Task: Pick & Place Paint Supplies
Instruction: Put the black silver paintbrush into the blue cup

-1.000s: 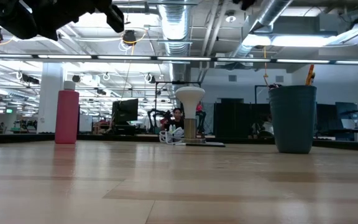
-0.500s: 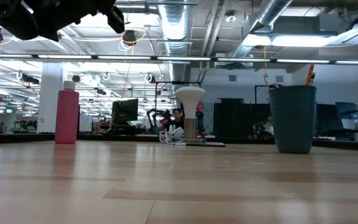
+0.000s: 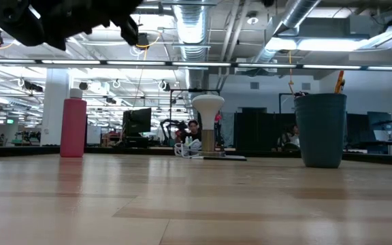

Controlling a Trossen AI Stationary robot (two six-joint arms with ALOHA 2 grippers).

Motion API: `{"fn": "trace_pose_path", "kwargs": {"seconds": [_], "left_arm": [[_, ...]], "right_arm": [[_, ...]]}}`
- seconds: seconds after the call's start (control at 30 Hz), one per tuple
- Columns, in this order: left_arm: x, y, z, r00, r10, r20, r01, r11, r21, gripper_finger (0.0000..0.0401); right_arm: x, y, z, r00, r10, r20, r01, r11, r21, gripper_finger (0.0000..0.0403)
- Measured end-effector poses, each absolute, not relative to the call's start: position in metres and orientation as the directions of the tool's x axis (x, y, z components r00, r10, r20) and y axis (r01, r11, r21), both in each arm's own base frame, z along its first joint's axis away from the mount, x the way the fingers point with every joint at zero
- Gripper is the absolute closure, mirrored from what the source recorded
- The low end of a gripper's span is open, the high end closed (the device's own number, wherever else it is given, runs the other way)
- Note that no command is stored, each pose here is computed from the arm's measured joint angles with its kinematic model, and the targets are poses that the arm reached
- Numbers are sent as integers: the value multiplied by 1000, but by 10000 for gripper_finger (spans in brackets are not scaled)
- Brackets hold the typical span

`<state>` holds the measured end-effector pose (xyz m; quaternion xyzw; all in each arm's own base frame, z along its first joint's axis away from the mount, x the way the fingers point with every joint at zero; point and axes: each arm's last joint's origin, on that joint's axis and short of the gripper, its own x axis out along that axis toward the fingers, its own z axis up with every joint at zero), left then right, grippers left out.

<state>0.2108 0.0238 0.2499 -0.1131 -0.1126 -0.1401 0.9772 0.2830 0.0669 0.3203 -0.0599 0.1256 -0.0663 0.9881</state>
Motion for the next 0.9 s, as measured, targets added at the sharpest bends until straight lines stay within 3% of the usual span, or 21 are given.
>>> {"fn": "trace_pose_path", "kwargs": {"seconds": [0.47,0.67,0.9], "left_arm": [[258,62,202,991,-137,-4,128,942,-310,401],[274,67,203,990,-121,-71,106,975,-194,401],[285,76,203,951,32,-306,-34,999,-4,401]], "right_arm": [[294,49,297,930,-174,-324,128,979,-158,159],[297,39,294,917,-210,-340,162,973,-164,159],[296,33,292,906,-228,-358,178,970,-168,159]]}}
